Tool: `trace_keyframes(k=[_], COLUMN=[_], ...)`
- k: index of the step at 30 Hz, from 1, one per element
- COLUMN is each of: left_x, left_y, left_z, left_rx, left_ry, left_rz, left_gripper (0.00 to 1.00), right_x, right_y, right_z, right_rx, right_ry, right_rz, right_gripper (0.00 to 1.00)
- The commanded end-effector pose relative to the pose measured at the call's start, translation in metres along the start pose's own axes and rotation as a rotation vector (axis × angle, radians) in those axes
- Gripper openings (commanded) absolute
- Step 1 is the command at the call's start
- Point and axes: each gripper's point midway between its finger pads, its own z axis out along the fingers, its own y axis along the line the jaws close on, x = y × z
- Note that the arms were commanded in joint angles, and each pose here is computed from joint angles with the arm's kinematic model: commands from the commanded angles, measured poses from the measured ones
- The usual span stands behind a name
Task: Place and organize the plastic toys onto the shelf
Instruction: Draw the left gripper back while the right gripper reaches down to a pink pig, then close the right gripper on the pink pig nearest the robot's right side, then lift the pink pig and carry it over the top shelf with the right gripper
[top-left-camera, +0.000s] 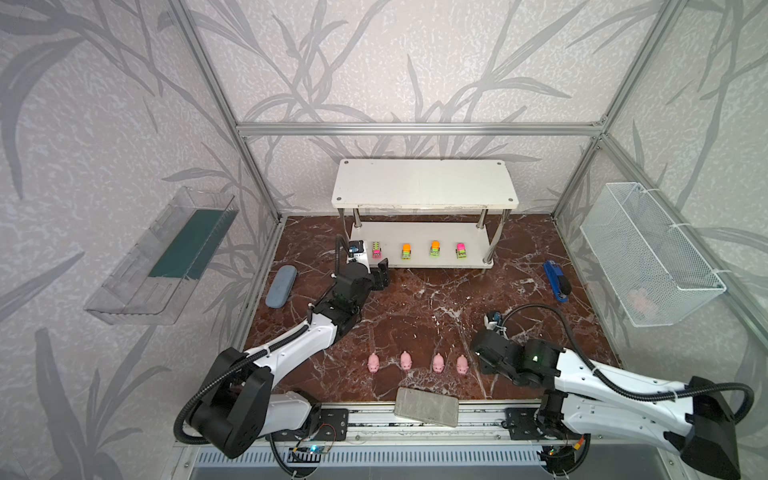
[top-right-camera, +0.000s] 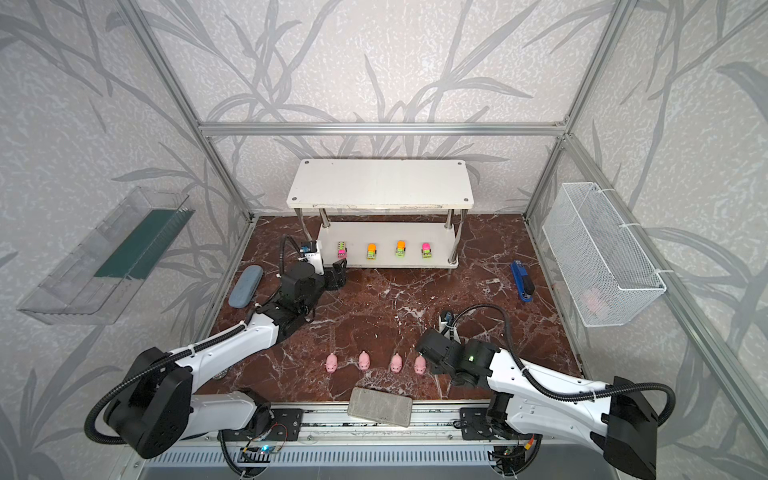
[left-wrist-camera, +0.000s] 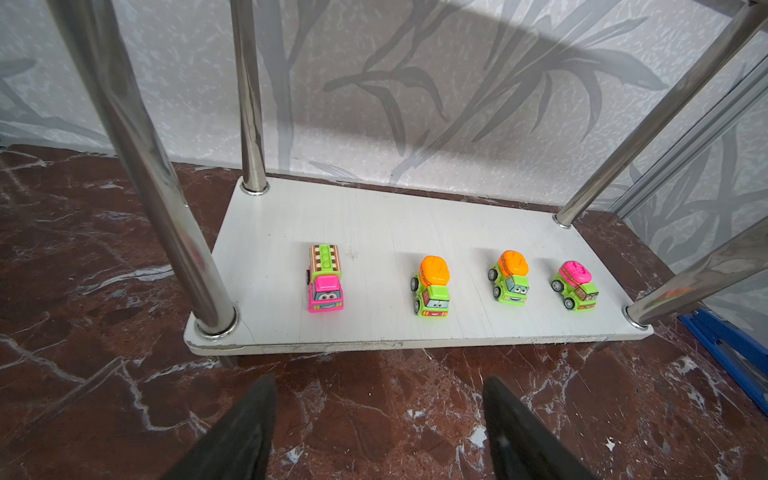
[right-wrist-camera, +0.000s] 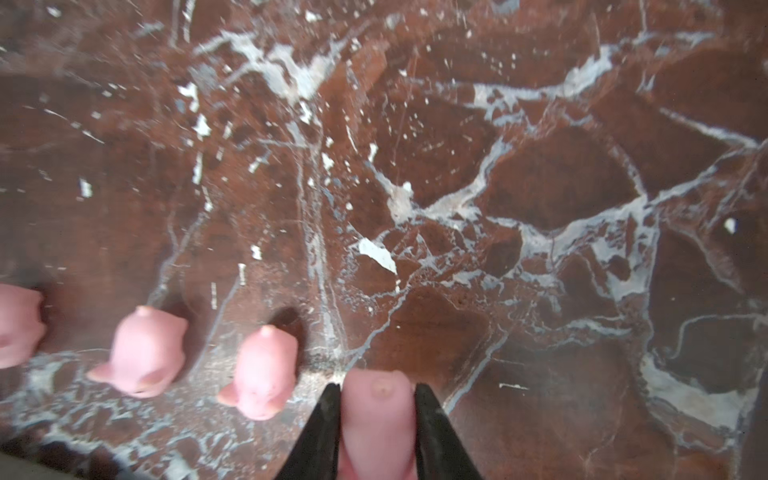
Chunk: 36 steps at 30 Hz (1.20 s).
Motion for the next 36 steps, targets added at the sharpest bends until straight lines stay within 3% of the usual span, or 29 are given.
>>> trace_keyframes(k=[1,10,23,30,36], left_x=[-0.007,0.007,0.050,0.060,0.070], left_y=[-0.001,0.002,0.016,0.020,0.024], left_z=[0.001,-0.001,-0.016,-0.022,-0.024], left_rx=[0.007,0.003,-0.007,-0.003,-0.012], left_ry=[-0.016,0.027,0.122,0.138,0.152], left_rz=[-0.009,-0.025,-0.075,-0.090,-0.096], left_gripper=[0.76,0.76,0.76,0.76,0.76], right_x=[-0.027,-0.145,-0.310,-0.372,-0.412], right_y=[-0.006,0.020,0.020,0.020,0.022], right_z=[-0.021,-0.093,-0.145,-0.152,-0.137], right_rx=[0.026,-0.007,-0.051,-0.040,-0.011], right_ry=[-0.026,-0.196,-0.392,-0.448,-0.451], right_rz=[-0.055,-0.194,-0.170,-0.165,-0.178], right_gripper=[0.31,0.31,0.32,0.32,0.32])
